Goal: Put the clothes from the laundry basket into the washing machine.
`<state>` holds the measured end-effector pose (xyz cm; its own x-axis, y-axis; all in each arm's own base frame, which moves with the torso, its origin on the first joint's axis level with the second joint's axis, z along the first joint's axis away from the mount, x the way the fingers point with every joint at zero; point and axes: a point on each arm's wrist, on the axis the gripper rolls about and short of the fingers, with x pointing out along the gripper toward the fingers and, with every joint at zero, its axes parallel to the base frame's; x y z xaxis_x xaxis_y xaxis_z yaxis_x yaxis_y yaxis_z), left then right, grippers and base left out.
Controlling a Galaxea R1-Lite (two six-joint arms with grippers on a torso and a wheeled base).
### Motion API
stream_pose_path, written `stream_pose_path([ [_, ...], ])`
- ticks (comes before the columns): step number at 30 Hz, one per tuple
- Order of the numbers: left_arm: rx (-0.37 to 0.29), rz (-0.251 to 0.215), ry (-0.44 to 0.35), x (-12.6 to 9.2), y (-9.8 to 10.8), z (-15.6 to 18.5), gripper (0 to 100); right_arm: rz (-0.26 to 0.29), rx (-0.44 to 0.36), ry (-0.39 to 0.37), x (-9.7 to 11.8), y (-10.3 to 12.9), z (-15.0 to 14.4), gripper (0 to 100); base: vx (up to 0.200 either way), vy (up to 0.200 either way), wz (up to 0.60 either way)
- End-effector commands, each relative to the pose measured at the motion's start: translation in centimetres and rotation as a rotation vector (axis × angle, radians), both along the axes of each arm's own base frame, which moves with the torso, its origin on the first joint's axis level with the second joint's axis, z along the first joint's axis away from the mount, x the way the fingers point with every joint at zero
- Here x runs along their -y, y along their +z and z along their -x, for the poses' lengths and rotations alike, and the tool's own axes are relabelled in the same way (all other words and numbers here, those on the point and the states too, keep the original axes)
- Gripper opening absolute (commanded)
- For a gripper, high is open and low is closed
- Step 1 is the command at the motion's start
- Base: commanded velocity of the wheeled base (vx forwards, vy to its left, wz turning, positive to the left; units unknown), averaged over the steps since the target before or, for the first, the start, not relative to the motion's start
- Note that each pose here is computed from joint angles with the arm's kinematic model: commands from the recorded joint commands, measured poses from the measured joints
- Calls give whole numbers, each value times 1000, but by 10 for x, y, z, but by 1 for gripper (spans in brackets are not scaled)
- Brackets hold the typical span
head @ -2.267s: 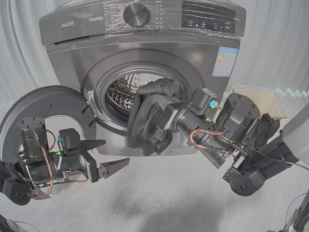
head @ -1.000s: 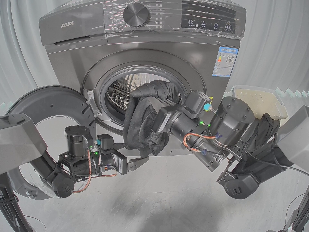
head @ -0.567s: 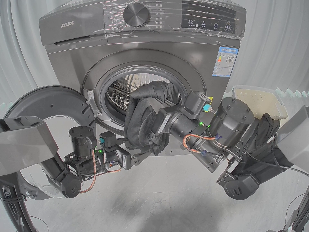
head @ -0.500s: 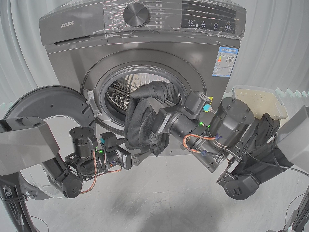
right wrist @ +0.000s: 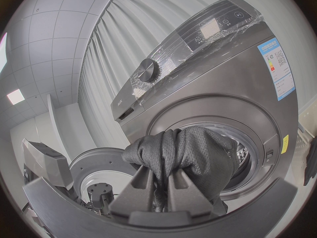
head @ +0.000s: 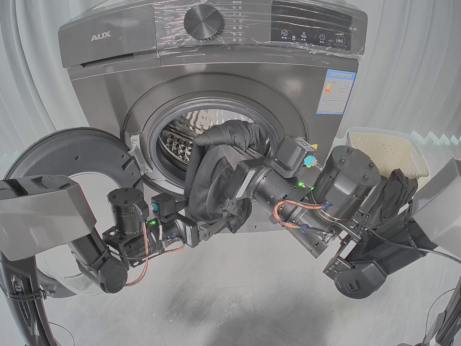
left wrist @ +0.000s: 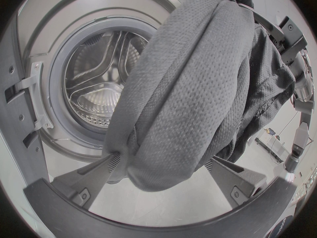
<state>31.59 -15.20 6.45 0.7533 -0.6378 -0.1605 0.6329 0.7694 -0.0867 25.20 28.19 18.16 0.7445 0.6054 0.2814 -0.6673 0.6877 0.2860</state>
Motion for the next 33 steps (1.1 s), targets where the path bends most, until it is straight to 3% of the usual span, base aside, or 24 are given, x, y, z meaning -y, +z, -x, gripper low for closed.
stream_pose_path([
  [1, 27, 14, -5, 3, 4, -2, 100, 1, 0, 1, 0, 0, 0, 0, 0, 0, 0],
  [4, 44, 24, -12, 5, 6, -2, 100, 1, 0, 1, 0, 0, 0, 0, 0, 0, 0],
  [5, 47, 25, -12, 6, 5, -2, 0, 1, 0, 1, 0, 0, 0, 0, 0, 0, 0],
  [14, 78, 41, -40, 8, 3, 16, 0, 8, -6, -7, -1, -6, -4, 0, 0, 0, 0],
  [17, 76, 25, -54, 5, 0, 31, 0, 20, -14, -19, 0, -12, -9, 0, 0, 0, 0],
  [22, 61, 19, -74, -6, 12, 59, 0, 24, -15, -30, 1, -18, -14, 0, 0, 0, 0],
  [26, 88, 42, -76, -12, 26, 68, 0, 46, -36, -33, 1, -28, -15, 0, 0, 0, 0],
  [27, 98, 47, -76, -12, 29, 67, 0, 50, -39, -34, 1, -30, -16, 100, 0, 0, 0],
  [33, 158, 81, -69, -14, 46, 67, 0, 101, -66, -42, 7, -46, -14, 100, 0, 0, 0],
])
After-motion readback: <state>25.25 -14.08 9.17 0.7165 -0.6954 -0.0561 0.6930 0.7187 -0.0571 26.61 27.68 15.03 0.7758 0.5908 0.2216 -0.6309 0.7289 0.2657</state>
